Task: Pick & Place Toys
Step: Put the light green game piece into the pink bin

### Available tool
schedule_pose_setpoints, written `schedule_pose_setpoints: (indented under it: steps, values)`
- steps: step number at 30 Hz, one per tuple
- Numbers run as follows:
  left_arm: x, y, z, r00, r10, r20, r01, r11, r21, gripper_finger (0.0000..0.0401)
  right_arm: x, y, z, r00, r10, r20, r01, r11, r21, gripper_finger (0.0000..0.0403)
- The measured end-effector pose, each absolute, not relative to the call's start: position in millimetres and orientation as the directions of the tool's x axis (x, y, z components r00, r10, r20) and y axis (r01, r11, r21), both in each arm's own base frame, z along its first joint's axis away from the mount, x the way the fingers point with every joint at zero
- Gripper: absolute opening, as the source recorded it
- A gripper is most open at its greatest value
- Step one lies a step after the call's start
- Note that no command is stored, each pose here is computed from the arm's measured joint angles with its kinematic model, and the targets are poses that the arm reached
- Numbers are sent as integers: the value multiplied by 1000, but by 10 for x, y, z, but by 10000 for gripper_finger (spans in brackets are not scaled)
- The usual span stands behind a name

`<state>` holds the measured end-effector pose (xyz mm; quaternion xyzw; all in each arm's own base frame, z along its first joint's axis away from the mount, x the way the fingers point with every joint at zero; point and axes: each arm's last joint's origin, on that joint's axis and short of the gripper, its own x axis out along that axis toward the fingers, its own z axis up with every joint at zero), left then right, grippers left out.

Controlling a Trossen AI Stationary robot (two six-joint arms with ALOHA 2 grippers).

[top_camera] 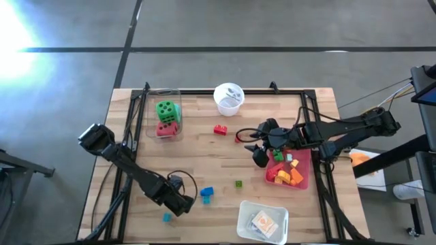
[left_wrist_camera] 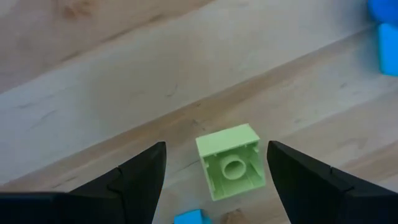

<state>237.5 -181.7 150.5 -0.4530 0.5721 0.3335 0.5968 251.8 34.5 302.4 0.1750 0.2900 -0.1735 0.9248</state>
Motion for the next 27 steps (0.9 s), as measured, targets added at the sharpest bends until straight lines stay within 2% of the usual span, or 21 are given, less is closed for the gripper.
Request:
schedule_pose_setpoints:
  steps: [7, 10, 13, 19, 27]
  values:
    - [2421, -1859, 1375, 96, -141, -985, -913, 382, -143, 276, 2519, 346, 3025, 772, -219, -596, 422, 879, 223, 258]
    - [2421, -1860, 1372, 95, -143, -985, -907, 396, -144, 259, 2519, 346, 3024, 772, -219, -597, 422, 879, 223, 258]
    - [2415, -1850, 1382, 90, -139, -986, -908, 395, -138, 225, 2519, 346, 3025, 772, -219, -596, 422, 879, 224, 258]
    - [2427, -1863, 1385, 98, -157, -983, -902, 404, -154, 131, 2519, 346, 3025, 772, -219, -596, 422, 879, 223, 258]
    - [2419, -1846, 1512, 136, -179, -974, -875, 439, -203, 129, 2519, 346, 3025, 772, -219, -596, 422, 879, 224, 258]
